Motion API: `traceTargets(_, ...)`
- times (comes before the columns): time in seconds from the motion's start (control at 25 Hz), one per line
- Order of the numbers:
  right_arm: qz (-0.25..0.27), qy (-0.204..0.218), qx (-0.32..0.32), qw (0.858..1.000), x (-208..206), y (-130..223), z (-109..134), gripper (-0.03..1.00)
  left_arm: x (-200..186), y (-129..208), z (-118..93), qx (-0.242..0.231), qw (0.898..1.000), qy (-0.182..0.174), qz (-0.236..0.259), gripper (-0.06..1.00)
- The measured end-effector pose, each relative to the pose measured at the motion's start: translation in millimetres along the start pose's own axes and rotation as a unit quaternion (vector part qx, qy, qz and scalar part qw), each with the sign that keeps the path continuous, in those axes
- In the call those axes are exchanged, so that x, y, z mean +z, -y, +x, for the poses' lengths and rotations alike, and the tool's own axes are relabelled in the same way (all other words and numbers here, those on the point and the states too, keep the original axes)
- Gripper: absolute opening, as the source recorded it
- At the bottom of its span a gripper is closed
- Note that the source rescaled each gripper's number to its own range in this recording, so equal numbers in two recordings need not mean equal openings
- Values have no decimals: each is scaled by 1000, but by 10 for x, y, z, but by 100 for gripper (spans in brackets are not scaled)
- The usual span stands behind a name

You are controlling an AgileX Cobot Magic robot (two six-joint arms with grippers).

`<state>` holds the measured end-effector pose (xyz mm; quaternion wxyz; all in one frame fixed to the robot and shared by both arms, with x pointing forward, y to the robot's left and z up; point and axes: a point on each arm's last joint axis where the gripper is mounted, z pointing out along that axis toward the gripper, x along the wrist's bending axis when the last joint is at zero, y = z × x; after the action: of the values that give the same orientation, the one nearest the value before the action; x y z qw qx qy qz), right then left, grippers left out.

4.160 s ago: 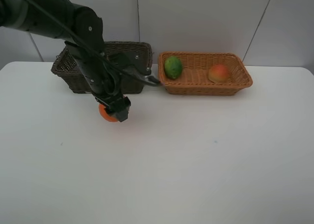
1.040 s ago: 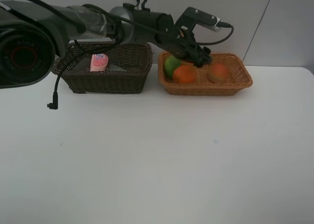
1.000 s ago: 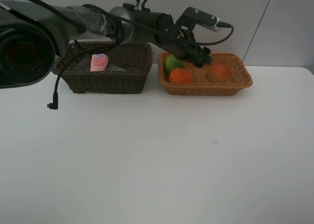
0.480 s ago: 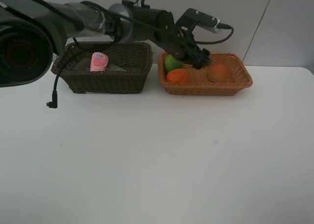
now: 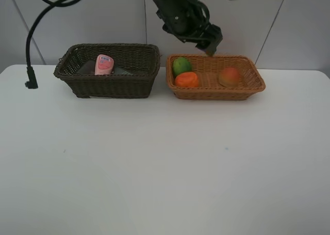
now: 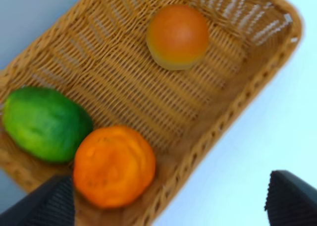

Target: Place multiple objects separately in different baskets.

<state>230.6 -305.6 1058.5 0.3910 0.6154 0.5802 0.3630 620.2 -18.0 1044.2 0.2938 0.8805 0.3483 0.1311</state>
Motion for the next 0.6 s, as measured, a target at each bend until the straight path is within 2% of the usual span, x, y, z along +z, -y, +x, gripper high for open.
traceTargets(0.12,0,0,0,1000,0,0,0,88,-341,-45,23,4,1000,-9,-10,100)
traceTargets(0.24,0,0,0,1000,0,0,0,88,-597,46,100,-3,1000,-19,-5,100)
traceTargets(0.44,0,0,0,1000,0,0,0,88,-1000,462,386,-31,998,-53,16,100)
traceTargets(0.6,0,0,0,1000,0,0,0,88,-1502,868,645,-73,993,-95,-4,100)
